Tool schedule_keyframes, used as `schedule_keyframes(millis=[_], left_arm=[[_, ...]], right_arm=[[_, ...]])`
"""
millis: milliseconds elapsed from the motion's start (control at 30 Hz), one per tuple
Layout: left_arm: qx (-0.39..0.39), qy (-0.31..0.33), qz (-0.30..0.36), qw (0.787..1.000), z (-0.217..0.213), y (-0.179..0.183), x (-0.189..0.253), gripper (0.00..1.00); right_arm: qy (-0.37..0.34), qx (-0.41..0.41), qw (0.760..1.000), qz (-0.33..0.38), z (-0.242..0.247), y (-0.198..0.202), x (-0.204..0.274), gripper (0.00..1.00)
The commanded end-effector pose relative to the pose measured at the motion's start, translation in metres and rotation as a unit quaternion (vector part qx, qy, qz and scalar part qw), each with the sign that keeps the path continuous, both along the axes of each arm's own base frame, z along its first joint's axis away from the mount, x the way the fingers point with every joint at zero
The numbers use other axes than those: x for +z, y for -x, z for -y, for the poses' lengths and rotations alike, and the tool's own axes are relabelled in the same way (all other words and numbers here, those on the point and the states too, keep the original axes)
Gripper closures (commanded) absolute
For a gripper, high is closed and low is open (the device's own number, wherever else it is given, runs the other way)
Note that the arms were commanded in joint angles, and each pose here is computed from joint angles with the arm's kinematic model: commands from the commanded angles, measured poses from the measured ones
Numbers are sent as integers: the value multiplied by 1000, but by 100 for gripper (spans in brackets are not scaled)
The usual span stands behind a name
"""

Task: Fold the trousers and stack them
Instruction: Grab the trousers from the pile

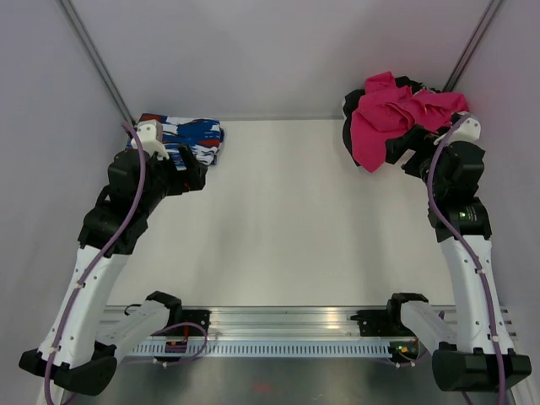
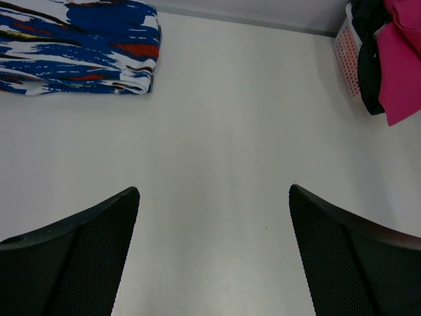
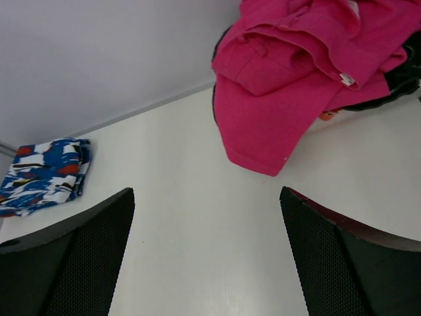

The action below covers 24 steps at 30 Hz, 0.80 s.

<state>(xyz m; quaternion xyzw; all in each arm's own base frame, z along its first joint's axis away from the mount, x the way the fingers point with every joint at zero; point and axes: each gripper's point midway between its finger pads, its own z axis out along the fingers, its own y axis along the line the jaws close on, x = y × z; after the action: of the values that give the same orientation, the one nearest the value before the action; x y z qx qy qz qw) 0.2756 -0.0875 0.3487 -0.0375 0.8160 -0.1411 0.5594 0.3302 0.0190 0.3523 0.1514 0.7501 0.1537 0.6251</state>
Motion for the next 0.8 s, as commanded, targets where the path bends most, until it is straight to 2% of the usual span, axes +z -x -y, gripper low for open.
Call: schedule_keyframes(millis=[0, 100, 133, 167, 200, 233, 267, 300, 333, 367, 433, 467, 500, 567, 600, 667, 767], left_arm=[[12, -2, 7, 1000, -3, -6, -3, 0], [9, -8, 0, 1000, -3, -5, -12, 0], [5, -13, -4, 1000, -2, -5, -17, 0], [-1, -14, -5, 1000, 0, -5, -19, 0], [-11, -13, -6, 1000, 3, -4, -21, 0], [-16, -15, -11, 1000, 4, -4, -26, 0], [-19, -14, -14, 1000, 5, -3, -28, 0], [-23, -15, -17, 999, 6, -2, -31, 0], [-29, -17, -23, 999, 8, 0, -38, 0], [-31, -17, -22, 999, 8, 0, -41, 0], [-31, -19, -28, 999, 8, 0, -49, 0], [-31, -19, -28, 999, 8, 0, -50, 0], [-31, -21, -30, 999, 8, -1, -54, 0], [-33, -22, -30, 999, 9, -2, -56, 0], [-32, -22, -33, 999, 9, -3, -59, 0], [-34, -21, -31, 999, 11, -6, -59, 0], [-38, -18, -35, 999, 14, -9, -62, 0]], right_arm=[[32, -55, 998, -29, 23, -8, -8, 2], [34, -78, 994, -62, 32, -28, -16, 2], [32, -83, 992, -94, 35, -45, -33, 2], [24, -69, 991, -108, 32, -56, -40, 2], [6, -71, 993, -98, 38, -67, -27, 2], [-7, -64, 991, -120, 39, -88, -43, 2], [-21, -56, 991, -118, 40, -99, -42, 2], [-27, -53, 994, -86, 42, -114, -20, 2], [-32, -63, 993, -95, 47, -133, -31, 2], [-32, -74, 994, -70, 52, -144, -11, 2], [-23, -102, 992, -78, 65, -169, -17, 2], [-17, -111, 992, -56, 70, -178, 4, 2], [-5, -133, 988, -78, 80, -189, -12, 2], [8, -141, 988, -64, 88, -202, 3, 2], [14, -137, 987, -84, 89, -212, -14, 2], [27, -132, 987, -84, 90, -218, -10, 2], [30, -143, 983, -107, 95, -224, -32, 2]])
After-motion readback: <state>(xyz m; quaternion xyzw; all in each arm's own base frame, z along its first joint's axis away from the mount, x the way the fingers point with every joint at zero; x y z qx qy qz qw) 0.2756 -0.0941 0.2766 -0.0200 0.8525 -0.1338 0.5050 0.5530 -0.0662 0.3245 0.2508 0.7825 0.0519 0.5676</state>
